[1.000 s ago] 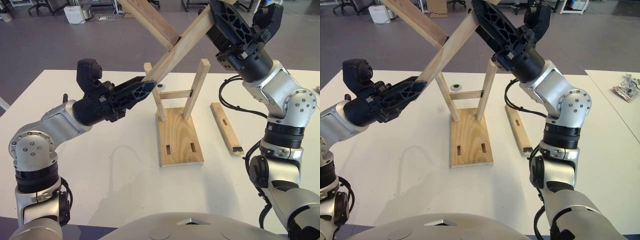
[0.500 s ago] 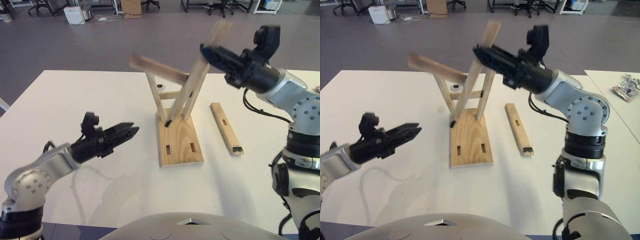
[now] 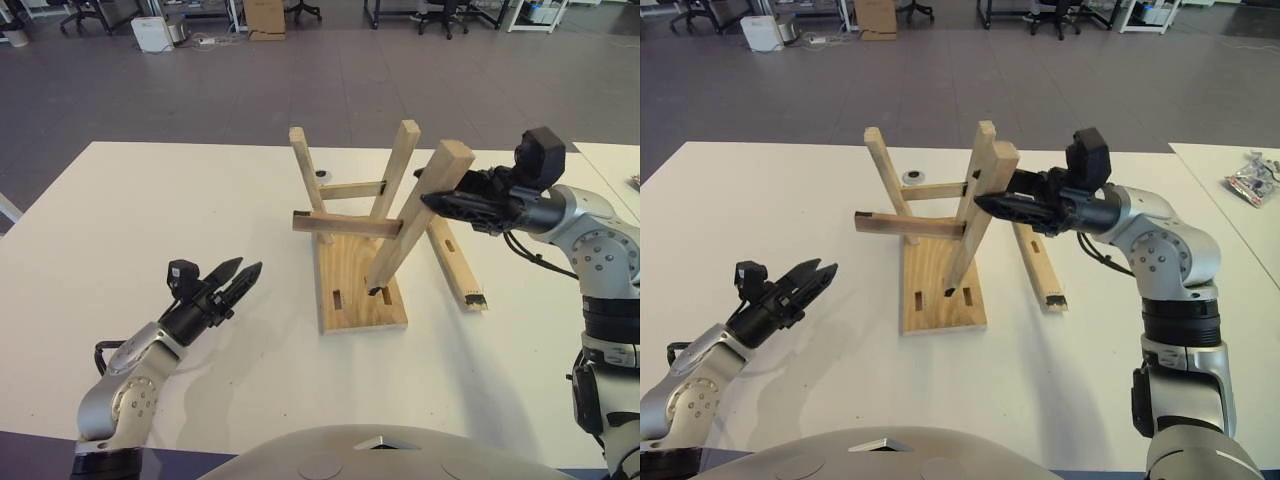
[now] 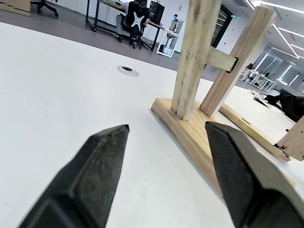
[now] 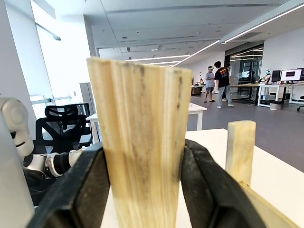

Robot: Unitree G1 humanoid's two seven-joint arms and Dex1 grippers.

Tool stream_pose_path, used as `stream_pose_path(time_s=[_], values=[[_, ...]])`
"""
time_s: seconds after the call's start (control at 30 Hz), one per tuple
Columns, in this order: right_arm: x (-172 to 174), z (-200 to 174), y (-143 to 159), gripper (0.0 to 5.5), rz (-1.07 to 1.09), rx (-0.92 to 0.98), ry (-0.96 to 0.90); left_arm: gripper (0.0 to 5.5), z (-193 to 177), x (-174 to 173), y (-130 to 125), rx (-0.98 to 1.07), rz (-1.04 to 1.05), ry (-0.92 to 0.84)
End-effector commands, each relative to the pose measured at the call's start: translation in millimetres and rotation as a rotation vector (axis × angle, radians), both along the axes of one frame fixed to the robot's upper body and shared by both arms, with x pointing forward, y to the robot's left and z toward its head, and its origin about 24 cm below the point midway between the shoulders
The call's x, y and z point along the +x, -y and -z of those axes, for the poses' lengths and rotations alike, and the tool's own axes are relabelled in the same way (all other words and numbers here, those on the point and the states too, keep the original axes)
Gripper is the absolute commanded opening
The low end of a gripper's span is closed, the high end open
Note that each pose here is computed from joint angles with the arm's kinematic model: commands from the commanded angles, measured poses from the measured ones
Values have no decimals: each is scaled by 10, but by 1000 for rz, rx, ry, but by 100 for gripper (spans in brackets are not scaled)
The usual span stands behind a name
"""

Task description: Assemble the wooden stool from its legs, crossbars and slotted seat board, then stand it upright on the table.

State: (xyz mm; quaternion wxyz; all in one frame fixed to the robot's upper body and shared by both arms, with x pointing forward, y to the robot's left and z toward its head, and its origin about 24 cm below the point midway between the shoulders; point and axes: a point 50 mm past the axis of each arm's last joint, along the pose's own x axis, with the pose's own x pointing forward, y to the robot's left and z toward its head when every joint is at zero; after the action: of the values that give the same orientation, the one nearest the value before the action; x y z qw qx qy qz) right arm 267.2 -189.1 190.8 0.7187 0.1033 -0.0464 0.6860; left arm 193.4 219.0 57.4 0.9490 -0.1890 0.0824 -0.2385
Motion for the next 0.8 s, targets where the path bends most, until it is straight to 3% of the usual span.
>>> stream_pose_path(time_s=[0.03, 0.3, 0.8], values=[[12, 157, 13, 205, -17, -76, 55, 296, 45, 88, -1, 53, -125, 56], [69, 277, 48, 205, -38, -140, 84, 296, 51, 182, 4, 37, -189, 114], [64, 161, 95, 205, -65, -125, 86, 296, 78, 211, 33, 22, -183, 128]])
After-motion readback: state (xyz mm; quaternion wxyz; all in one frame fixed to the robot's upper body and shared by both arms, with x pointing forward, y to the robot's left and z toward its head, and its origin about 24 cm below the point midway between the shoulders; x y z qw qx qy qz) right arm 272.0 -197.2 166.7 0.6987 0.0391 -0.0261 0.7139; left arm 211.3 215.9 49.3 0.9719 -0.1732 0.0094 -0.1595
